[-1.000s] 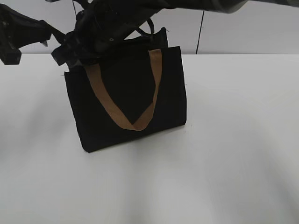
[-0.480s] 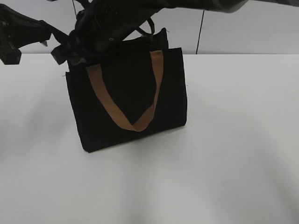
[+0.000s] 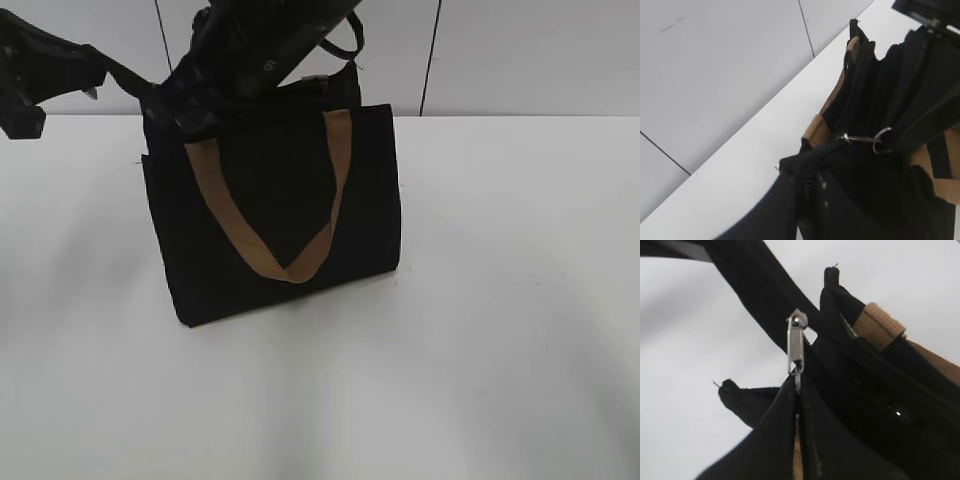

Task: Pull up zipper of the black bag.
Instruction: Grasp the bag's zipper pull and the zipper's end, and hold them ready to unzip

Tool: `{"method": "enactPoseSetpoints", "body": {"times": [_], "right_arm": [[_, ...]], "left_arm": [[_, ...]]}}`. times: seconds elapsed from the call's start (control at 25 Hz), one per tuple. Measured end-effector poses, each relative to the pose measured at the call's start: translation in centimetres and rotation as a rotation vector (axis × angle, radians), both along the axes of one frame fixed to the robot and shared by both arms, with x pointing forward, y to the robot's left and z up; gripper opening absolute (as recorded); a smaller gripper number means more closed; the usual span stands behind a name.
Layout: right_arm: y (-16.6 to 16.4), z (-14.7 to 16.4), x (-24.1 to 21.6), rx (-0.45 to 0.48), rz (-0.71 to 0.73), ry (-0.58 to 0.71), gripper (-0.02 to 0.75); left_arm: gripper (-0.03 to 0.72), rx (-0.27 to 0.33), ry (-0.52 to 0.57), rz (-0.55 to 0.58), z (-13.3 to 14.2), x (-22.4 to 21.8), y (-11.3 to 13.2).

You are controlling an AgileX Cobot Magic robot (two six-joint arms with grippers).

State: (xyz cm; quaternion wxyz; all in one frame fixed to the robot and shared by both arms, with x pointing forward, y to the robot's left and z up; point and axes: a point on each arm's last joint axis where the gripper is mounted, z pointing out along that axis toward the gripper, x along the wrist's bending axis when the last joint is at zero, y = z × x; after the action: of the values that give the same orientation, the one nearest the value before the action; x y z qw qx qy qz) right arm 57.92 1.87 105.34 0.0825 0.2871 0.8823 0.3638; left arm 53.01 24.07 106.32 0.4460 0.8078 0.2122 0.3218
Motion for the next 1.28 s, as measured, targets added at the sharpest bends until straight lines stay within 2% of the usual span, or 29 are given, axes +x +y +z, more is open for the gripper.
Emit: {"method": "enactPoseSetpoints", "body": {"times": [0.28, 0.76, 1.12, 1.28], "right_arm": [[-1.4, 1.2, 0.3, 0.009, -0.038, 0.023, -0.015], [-5.6, 0.9, 3.0, -0.006, -0.143, 0.09, -0.015], [-9.3, 0.3, 4.7, -0.158, -0.186, 0.07, -0.015], [-11.4, 0.1, 5.7, -0.192, -0.239, 0.072, -0.015]], "left_arm": [[0.022, 0.048, -0.007, -0.004, -0.1, -0.1, 0.2], [0.022, 0.042, 0.039, 0.009, -0.4, -0.2, 0.0], [0.022, 0.07, 0.095, 0.039, -0.9, -0.3, 0.4], [0.022, 0.076, 0.094, 0.042, -0.9, -0.2, 0.4]]}}
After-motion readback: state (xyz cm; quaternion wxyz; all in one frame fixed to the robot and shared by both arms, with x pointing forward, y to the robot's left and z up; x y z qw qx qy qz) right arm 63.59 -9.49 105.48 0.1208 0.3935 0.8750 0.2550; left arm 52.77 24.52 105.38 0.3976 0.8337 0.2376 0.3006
